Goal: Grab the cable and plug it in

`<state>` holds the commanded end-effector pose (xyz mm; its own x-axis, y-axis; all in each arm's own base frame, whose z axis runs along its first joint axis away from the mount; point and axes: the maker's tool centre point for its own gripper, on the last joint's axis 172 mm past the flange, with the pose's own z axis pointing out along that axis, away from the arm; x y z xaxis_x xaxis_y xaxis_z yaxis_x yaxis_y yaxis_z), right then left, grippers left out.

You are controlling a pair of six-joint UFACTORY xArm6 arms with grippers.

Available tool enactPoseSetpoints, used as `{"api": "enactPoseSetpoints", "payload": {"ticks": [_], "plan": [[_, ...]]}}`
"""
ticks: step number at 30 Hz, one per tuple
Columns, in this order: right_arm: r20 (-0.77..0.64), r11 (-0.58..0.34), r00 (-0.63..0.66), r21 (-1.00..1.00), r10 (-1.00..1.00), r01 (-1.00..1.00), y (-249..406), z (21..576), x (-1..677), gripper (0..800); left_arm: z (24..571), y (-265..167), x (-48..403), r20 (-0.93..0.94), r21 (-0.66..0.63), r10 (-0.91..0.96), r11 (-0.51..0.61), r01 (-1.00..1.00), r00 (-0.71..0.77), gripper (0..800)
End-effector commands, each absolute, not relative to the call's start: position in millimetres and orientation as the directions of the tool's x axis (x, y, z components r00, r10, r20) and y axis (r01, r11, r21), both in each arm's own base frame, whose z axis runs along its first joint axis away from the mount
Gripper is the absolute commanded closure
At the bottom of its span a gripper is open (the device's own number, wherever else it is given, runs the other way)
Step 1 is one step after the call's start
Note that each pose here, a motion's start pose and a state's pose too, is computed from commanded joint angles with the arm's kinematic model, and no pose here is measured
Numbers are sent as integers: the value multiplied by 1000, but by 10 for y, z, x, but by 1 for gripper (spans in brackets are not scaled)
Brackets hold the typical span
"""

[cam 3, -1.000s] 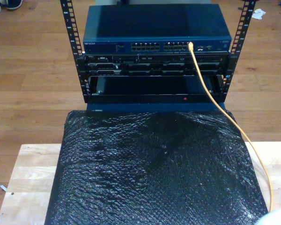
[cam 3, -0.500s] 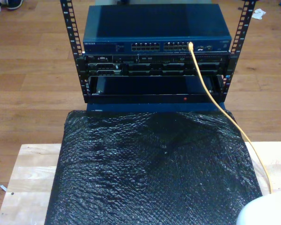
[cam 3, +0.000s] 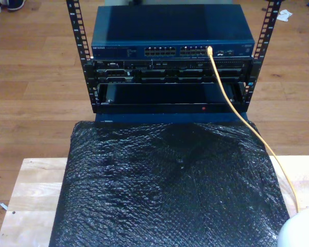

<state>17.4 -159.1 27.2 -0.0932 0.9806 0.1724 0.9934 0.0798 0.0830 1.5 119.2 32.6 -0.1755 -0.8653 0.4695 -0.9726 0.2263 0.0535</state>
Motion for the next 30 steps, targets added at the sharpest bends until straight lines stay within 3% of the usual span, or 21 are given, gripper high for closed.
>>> {"api": "enactPoseSetpoints", "payload": {"ticks": [30], "plan": [[170,73,-87,87,982,994,-1596,244,174,0,326,1192,15,470,53,-865,226,-973,-175,0]]}}
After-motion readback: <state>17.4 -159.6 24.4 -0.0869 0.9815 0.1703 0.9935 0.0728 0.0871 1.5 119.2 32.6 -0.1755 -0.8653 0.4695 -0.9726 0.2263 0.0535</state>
